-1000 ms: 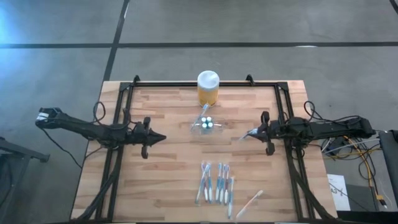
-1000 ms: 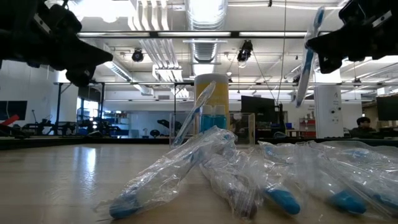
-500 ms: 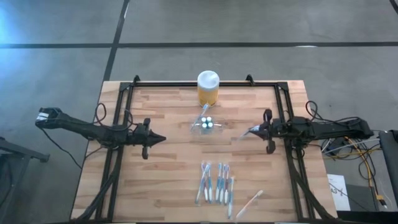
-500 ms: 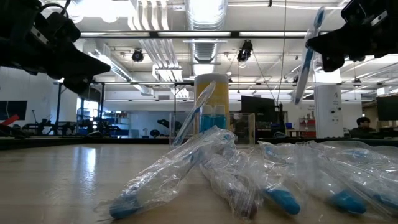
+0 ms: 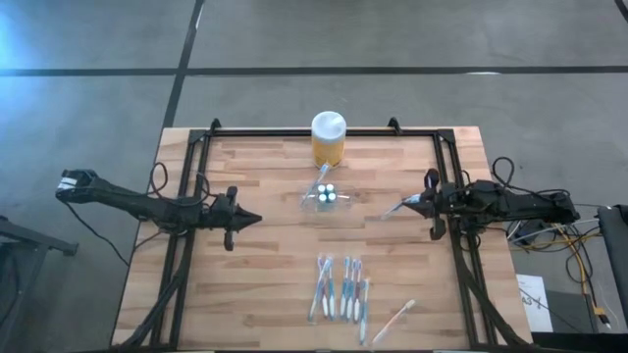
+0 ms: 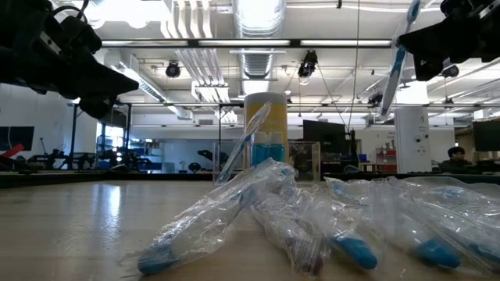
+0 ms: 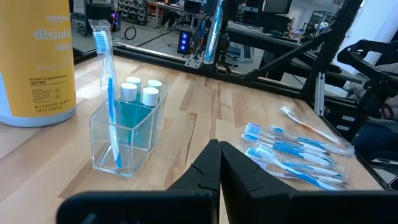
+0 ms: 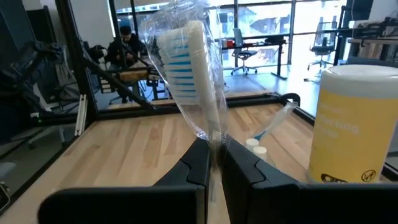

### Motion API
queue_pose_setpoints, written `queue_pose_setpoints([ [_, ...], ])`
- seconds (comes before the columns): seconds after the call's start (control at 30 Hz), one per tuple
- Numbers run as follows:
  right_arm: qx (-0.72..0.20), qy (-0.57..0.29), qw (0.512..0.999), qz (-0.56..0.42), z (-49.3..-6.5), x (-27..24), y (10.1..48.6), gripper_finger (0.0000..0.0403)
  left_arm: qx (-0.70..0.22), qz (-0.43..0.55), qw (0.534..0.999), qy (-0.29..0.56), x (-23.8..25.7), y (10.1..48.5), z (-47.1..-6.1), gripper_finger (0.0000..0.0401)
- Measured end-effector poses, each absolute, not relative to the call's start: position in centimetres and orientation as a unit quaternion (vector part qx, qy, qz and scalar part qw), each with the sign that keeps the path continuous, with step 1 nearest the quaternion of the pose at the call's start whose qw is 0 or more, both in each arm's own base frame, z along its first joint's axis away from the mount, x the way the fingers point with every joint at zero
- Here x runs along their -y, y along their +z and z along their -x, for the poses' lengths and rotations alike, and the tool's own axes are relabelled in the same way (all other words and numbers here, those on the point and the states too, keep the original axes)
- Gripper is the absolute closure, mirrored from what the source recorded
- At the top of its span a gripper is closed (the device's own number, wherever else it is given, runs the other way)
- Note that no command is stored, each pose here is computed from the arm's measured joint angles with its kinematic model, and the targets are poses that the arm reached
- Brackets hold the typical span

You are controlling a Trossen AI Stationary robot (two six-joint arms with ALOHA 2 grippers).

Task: Pick & Place toothbrushing station
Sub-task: Put the blue toothbrush into the right of the transparent organizer

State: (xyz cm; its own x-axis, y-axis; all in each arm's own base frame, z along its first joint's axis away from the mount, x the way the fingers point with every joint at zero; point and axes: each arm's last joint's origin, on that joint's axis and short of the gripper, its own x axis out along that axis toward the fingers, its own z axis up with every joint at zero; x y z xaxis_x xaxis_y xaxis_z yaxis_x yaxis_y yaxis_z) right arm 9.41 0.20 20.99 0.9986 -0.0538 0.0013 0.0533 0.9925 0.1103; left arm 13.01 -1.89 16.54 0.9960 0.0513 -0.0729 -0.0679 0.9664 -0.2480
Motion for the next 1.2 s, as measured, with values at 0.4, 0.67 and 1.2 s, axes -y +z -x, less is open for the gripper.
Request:
queue_pose_setpoints([
  [0.4, -0.031, -0.06, 0.994, -0.087, -9.8, 0.0, 18.9, 0.0387, -0.033, 0.128, 0.991, 0.031, 1.9, 16.5, -13.0, 0.0392],
  [0.67, 0.005, -0.106, 0.989, -0.102, -11.1, 0.2, 20.3, 0.0387, -0.032, 0.127, 0.991, 0.039, 1.8, 16.5, -13.0, 0.0392],
  [1.2, -0.042, -0.138, 0.988, -0.061, -20.9, 2.4, 25.1, 0.0387, -0.03, 0.128, 0.99, 0.056, 1.7, 16.5, -13.0, 0.0394],
])
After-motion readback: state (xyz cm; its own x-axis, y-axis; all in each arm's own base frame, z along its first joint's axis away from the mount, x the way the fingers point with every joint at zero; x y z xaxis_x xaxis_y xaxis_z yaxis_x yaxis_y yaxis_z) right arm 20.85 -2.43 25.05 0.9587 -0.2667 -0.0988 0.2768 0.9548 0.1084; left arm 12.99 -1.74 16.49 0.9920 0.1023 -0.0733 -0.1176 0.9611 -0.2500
